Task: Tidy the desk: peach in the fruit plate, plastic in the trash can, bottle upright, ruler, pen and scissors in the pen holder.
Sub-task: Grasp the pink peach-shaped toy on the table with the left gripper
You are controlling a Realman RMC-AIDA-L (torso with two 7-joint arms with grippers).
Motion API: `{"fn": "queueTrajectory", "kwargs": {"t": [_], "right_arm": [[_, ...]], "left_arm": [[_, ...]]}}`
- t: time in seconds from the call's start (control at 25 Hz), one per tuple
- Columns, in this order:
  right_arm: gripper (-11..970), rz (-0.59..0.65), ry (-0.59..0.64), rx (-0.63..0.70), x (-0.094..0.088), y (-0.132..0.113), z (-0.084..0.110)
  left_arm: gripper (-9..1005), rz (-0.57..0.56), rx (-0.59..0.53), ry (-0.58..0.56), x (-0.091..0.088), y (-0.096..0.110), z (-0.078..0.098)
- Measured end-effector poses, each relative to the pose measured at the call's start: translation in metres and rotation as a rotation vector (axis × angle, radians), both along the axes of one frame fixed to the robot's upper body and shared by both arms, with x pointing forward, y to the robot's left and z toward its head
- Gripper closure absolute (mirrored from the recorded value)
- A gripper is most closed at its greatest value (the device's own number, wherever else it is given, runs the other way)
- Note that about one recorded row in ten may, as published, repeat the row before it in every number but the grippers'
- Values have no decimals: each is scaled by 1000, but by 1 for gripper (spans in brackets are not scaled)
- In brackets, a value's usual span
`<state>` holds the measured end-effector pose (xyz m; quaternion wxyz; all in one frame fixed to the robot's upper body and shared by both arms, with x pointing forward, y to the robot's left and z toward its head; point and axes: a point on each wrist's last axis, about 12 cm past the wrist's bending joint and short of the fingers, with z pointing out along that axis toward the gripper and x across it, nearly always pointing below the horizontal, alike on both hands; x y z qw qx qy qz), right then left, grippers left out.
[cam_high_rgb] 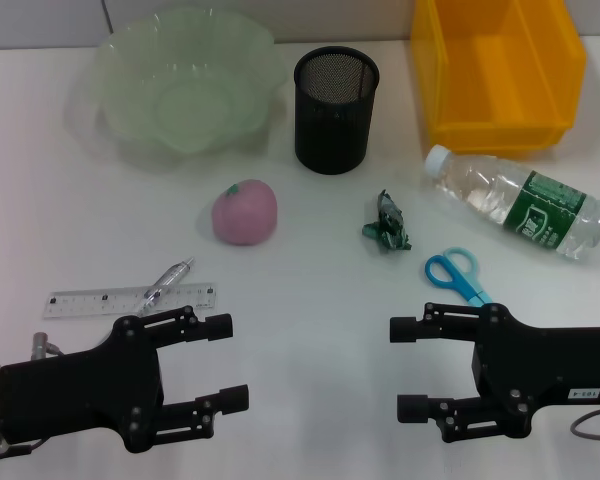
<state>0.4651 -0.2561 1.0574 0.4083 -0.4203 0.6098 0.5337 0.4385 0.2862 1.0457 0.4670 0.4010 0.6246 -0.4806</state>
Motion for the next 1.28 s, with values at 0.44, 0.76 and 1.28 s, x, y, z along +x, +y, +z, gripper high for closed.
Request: {"fn": "queueTrajectory", "kwargs": {"t": [0.44,0.76,1.28], "right_arm": [[165,2,-1,-1,1,1,0],[164,-16,1,16,-4,0,-3],[165,-67,-31,75,-24,2,-16]], "left_arm": [[262,-1,-2,-2,1,-1,0],[261,11,-10,-21,4,-2,2],[258,120,-23,-97,66,-35,36]]}}
